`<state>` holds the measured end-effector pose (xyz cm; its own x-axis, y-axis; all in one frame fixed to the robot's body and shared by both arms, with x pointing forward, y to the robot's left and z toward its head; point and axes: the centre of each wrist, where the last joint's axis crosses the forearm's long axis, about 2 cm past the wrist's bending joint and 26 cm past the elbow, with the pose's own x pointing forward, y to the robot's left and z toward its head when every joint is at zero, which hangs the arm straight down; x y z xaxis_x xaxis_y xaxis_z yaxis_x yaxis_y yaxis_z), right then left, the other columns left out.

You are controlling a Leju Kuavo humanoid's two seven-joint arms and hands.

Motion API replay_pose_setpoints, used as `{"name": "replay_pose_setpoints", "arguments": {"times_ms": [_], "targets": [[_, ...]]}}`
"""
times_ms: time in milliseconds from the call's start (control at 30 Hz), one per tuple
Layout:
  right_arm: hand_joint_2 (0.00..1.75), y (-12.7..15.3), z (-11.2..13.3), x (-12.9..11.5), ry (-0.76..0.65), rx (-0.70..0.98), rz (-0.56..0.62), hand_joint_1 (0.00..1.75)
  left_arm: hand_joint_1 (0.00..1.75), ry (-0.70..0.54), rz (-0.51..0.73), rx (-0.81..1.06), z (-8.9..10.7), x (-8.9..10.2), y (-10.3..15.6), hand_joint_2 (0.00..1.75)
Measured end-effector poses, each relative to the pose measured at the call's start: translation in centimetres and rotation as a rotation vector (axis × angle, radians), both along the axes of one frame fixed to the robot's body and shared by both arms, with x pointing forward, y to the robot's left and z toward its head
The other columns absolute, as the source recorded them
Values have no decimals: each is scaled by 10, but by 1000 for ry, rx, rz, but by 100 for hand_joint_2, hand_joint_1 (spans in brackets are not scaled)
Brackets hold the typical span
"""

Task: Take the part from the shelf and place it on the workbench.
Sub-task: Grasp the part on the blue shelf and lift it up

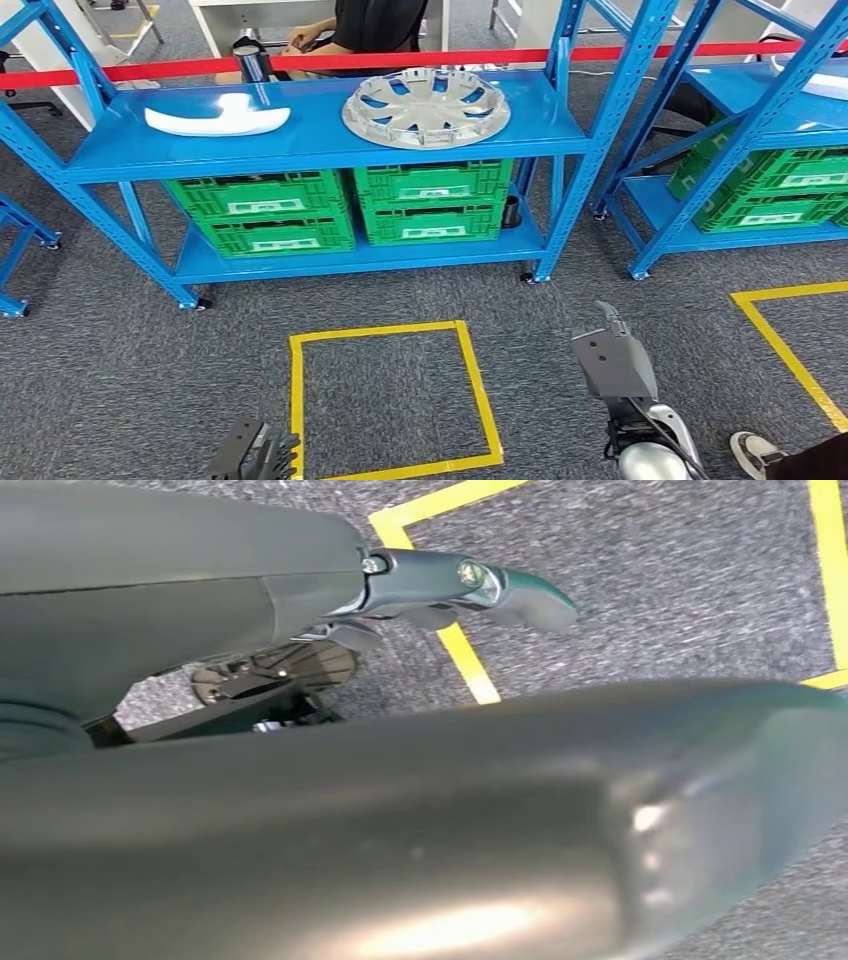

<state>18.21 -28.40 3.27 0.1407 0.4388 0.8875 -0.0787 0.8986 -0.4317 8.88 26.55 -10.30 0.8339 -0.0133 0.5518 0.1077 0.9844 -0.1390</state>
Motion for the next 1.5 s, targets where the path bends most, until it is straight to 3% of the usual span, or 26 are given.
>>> {"name": "replay_pose_setpoints", "arguments": {"times_ms": [1500], "targets": [[0,2,21,10,-80,-55,21,0,0,-14,-1,-20,-2,-8,1,0]]}}
